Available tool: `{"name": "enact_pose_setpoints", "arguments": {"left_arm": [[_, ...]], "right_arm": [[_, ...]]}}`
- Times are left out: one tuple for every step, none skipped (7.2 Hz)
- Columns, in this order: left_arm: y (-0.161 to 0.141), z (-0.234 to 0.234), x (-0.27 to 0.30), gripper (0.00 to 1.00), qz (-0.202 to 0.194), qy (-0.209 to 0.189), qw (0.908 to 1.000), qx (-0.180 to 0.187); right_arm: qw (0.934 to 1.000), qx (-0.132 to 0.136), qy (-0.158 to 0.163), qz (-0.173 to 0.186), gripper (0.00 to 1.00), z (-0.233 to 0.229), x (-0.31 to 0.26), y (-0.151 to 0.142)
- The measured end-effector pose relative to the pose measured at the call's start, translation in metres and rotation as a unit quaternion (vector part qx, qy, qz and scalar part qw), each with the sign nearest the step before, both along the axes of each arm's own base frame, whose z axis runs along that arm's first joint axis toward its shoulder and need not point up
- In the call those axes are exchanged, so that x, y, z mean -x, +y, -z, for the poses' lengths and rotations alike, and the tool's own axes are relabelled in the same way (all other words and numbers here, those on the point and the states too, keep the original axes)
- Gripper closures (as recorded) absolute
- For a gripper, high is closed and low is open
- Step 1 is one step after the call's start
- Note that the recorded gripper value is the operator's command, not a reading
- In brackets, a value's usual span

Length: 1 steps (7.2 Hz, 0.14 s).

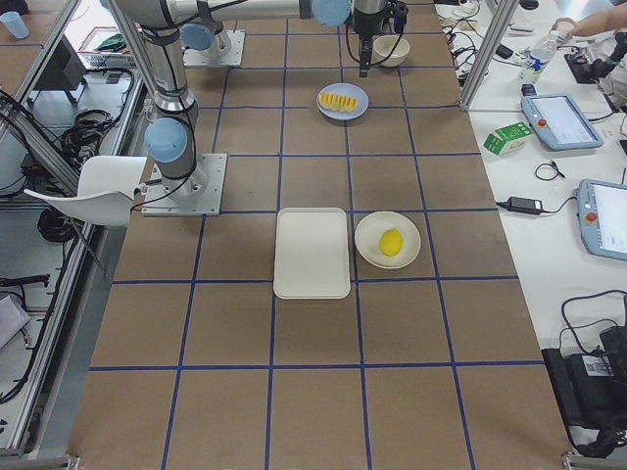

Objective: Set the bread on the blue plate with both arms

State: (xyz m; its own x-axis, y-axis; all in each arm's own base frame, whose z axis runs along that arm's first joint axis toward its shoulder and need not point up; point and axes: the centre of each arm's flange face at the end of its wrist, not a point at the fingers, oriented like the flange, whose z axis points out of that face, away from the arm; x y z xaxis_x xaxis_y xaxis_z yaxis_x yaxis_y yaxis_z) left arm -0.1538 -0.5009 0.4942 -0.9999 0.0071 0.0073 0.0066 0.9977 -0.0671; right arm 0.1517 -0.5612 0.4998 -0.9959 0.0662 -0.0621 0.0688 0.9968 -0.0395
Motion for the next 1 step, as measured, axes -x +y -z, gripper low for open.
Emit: {"name": "enact_pose_setpoints", "arguments": {"left_arm": [[0.0001,0.0004,0.0,0.0,0.0,0.0,1.0,-0.001]], "right_arm": [[1.0,0.0,0.0,0.0,0.0,-0.0003,-0.0004,0.0004]]}}
